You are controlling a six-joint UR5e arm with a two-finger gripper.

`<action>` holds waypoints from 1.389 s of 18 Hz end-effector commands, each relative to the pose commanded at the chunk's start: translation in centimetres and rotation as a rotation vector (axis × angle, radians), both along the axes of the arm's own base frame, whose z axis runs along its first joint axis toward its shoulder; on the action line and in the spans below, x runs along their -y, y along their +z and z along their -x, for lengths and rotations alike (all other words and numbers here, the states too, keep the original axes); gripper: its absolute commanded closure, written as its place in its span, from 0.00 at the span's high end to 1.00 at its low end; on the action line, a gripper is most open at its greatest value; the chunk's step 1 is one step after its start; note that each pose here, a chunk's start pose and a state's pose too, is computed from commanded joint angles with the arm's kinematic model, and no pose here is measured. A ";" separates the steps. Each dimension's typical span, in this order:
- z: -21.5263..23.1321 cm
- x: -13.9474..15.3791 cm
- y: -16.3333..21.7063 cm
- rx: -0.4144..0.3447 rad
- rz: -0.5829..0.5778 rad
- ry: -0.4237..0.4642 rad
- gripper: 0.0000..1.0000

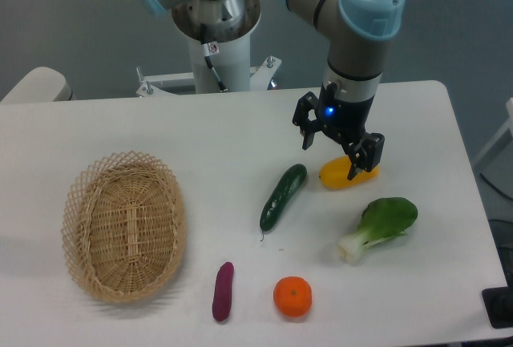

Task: Pick up the cucumber from the table
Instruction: 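Raise the open gripper and move it toward the green cucumber, then lower the gripper over the cucumber's stem end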

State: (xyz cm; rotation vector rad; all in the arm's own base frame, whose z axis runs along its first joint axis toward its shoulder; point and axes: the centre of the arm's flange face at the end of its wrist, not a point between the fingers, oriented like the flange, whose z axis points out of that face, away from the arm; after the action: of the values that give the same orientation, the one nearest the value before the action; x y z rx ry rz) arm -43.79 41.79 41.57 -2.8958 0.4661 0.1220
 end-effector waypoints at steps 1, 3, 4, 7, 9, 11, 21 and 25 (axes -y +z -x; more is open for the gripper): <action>-0.1 -0.1 -0.1 -0.006 -0.002 -0.003 1.00; -0.2 -0.3 0.0 -0.003 0.007 -0.008 1.00; -0.4 -0.3 -0.2 -0.003 0.014 -0.010 1.00; -0.6 -0.1 -0.2 -0.001 0.017 -0.008 1.00; -0.7 0.0 -0.4 0.003 0.019 -0.005 1.00; -1.1 0.2 -1.1 0.016 0.026 -0.004 1.00; -7.1 0.6 -8.5 0.097 0.183 0.090 1.00; -7.8 -1.4 -10.6 0.087 0.206 0.153 1.00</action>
State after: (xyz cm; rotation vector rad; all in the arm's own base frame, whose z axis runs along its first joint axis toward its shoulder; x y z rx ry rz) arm -36.03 43.23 30.93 -3.1219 0.2547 -0.0316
